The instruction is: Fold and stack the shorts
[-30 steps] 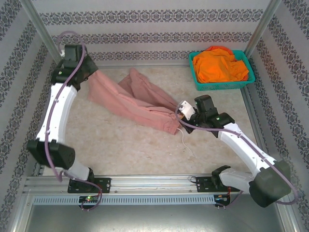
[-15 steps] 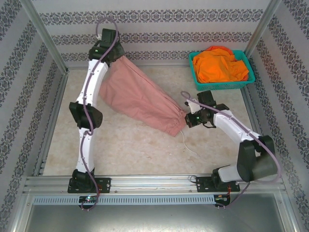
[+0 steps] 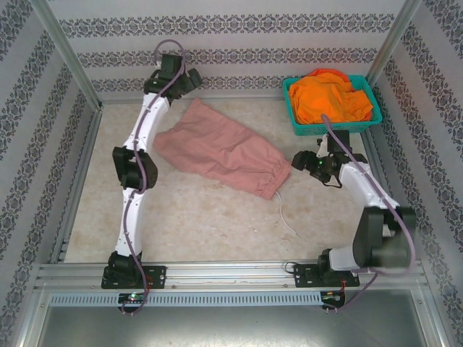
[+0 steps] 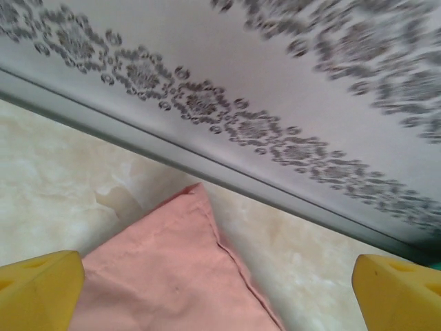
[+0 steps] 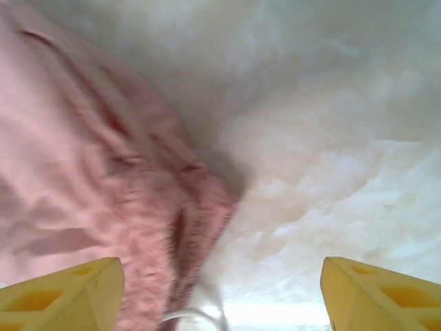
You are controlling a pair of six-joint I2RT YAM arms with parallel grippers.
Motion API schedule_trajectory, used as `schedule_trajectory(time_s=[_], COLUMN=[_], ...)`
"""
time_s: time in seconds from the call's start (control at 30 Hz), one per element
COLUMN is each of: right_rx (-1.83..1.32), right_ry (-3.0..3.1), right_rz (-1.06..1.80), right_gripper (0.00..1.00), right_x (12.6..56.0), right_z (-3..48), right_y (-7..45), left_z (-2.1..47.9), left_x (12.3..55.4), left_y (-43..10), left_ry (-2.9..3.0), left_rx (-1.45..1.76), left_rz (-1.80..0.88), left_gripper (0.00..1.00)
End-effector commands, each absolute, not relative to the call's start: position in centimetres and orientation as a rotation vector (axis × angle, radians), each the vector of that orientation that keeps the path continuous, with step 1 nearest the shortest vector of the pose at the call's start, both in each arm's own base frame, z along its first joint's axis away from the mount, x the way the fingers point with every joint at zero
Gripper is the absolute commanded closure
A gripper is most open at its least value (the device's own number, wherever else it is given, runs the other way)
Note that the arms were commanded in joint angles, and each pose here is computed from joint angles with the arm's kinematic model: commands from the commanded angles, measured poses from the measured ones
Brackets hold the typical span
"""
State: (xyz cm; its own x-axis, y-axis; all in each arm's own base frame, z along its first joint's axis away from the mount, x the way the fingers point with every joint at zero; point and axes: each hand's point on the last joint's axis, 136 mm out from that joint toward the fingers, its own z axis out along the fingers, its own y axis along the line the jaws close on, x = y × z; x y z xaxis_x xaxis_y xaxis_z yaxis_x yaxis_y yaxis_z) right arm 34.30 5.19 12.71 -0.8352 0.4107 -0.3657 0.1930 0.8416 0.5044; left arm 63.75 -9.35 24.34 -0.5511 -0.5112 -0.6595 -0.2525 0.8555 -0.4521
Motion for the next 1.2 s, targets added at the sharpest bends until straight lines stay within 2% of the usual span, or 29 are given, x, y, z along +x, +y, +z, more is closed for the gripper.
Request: schedule_trajectory(time_s=[0.0,0.17,0.27,0.5,0.7,0.97,1.17], right_rx=[0.424,0.236,0.235,0.318,0.348,0.331,0.202], right_ry=[2.436,2.434,2.496,2.667,2.763,2.841,2.836], right_rz=[0.822,0.951,0.986,0.927,0.869,0.859,0.905], right_gripper=[0.2,0.16,0.15,0.15,0.13,0.09,0.06], right_x=[34.9,36.2,37.4,39.1,39.7,40.3,42.0], right_z=[17.1,19.1,17.6,10.8,6.9,4.1,4.9], right_y=[9.1,16.2,18.2,17.1,15.1,14.8,16.1], left_z=[34.1,29.6,25.2,16.0,10.1,7.0,6.1], left_x=[59.1,55.3,54.2,53.7,52.6,48.1,41.9], left_y=[-9.9,-12.0,-12.1,-11.1,-8.8,-6.2,-4.5], left_ry=[2.055,2.033,2.06,2.123,2.177,2.252,2.307], left_rx=[-0.422,-0.41,-0.428,-0.506,-0.614,-0.721,-0.779], left_rz=[-0.513,-0.729,-0.754,-0.784,-0.739,-0.621,-0.522], left_gripper=[0.0,0.0,0.0,0.0,0.0,0.0,0.0])
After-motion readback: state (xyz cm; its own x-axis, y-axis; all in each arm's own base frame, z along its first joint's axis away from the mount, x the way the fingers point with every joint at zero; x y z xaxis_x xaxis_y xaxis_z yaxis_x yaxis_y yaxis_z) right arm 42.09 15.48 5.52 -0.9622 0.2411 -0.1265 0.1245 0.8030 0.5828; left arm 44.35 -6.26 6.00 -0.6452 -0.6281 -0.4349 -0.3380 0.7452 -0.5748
